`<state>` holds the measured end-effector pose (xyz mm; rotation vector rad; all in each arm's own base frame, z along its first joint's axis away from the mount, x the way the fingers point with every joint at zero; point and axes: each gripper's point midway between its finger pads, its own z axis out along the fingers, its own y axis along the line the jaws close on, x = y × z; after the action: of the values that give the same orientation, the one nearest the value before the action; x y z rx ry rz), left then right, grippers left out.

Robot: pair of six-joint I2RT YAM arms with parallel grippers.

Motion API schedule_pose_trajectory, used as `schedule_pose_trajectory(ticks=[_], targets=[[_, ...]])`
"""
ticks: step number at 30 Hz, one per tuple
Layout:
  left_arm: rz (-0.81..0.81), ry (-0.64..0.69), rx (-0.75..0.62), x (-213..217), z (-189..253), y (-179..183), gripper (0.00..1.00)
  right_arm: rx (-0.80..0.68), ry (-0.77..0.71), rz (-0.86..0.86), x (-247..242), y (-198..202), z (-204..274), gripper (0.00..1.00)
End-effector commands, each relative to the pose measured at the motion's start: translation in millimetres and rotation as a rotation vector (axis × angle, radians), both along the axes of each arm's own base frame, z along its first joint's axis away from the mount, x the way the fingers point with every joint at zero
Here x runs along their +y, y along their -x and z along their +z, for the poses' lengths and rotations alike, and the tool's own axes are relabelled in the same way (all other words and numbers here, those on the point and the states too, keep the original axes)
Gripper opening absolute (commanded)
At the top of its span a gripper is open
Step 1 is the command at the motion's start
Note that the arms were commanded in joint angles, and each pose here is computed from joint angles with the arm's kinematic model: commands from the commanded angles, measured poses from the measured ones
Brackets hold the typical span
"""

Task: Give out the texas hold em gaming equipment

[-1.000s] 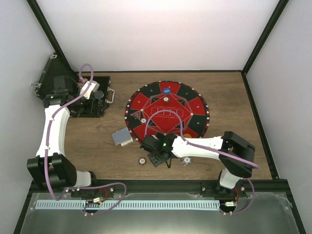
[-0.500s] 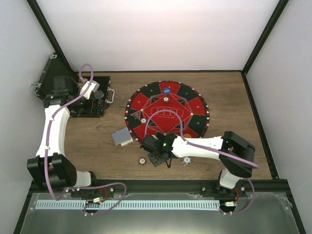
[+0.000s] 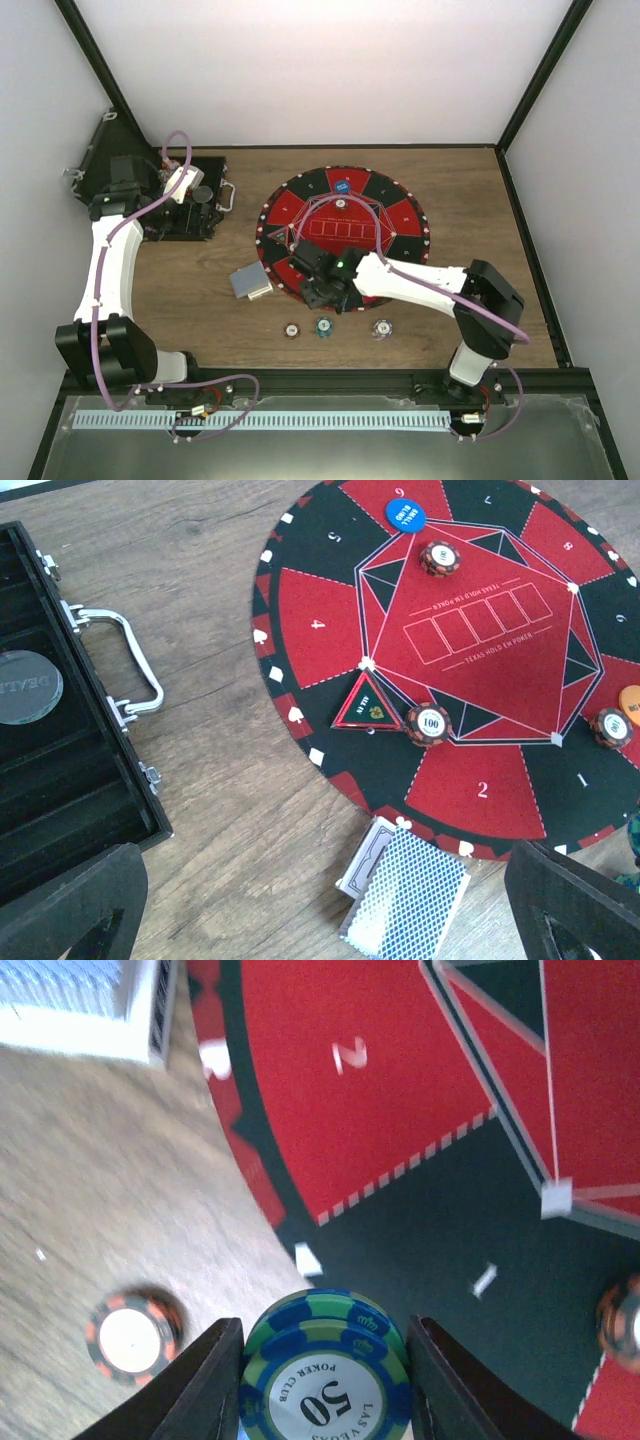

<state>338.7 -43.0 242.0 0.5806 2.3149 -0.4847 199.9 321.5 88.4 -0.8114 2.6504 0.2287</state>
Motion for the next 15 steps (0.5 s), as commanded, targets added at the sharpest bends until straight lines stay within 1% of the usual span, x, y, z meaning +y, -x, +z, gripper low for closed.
schedule_pose_trajectory(ticks=[1,7,15], targets=[[0.004,-0.018,-0.053,2.7,16.5,0.2,1.00,-0.063,-0.026,0.025,20.8,-35.5,14.8,0.12],[0.007,-0.018,-0.046,3.2,16.6,-0.9,1.00,-0.093,-0.026,0.020,40.7,-86.9,6.8,0.12],[0.003,-0.020,-0.052,2.8,17.5,-0.1,1.00,-0.071,0.017,0.031,68.1,-122.9,-33.1,0.11]])
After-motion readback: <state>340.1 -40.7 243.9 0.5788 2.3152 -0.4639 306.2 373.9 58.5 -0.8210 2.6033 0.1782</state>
